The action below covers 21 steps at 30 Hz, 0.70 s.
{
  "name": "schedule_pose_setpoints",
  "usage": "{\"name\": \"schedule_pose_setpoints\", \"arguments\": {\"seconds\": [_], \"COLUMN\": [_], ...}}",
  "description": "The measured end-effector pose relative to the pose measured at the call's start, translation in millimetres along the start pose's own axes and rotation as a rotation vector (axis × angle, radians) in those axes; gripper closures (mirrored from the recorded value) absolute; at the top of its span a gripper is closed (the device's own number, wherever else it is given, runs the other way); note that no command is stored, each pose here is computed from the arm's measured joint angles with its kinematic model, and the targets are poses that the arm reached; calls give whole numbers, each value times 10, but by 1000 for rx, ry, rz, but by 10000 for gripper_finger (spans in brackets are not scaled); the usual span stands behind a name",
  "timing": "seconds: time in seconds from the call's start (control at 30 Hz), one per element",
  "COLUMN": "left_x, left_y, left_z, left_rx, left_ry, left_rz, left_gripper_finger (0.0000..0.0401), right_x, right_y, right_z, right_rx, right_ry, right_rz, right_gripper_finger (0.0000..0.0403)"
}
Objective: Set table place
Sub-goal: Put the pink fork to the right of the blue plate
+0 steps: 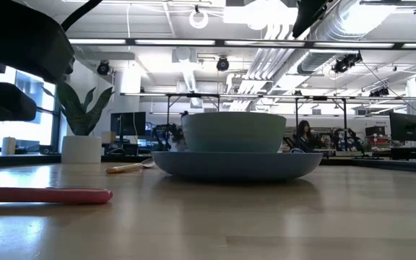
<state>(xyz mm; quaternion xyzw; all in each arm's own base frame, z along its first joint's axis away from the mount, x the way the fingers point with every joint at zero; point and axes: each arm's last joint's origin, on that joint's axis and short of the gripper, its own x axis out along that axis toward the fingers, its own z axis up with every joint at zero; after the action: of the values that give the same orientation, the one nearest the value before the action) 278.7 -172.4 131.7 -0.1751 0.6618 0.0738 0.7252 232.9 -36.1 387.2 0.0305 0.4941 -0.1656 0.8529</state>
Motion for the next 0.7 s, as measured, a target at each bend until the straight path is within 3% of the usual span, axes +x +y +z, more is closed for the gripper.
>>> {"name": "schedule_pose_setpoints", "arguments": {"seconds": [0.27,0.43,0.7], "left_x": [11,13,13], "left_y": [31,31,32], "left_z": [-5,-4,-2], "left_rx": [2,4,10], "left_ry": [-16,-25,-30], "left_rz": [45,51,58], "left_gripper_finger": [385,377,397], "right_x": [0,0,0], "right_y": [0,0,0], "right_z": [0,1,1], "right_rx": [8,15,23], "right_ry": [0,-1,-1], "right_rz": [0,0,0], "right_gripper_finger": [300,300,300]}}
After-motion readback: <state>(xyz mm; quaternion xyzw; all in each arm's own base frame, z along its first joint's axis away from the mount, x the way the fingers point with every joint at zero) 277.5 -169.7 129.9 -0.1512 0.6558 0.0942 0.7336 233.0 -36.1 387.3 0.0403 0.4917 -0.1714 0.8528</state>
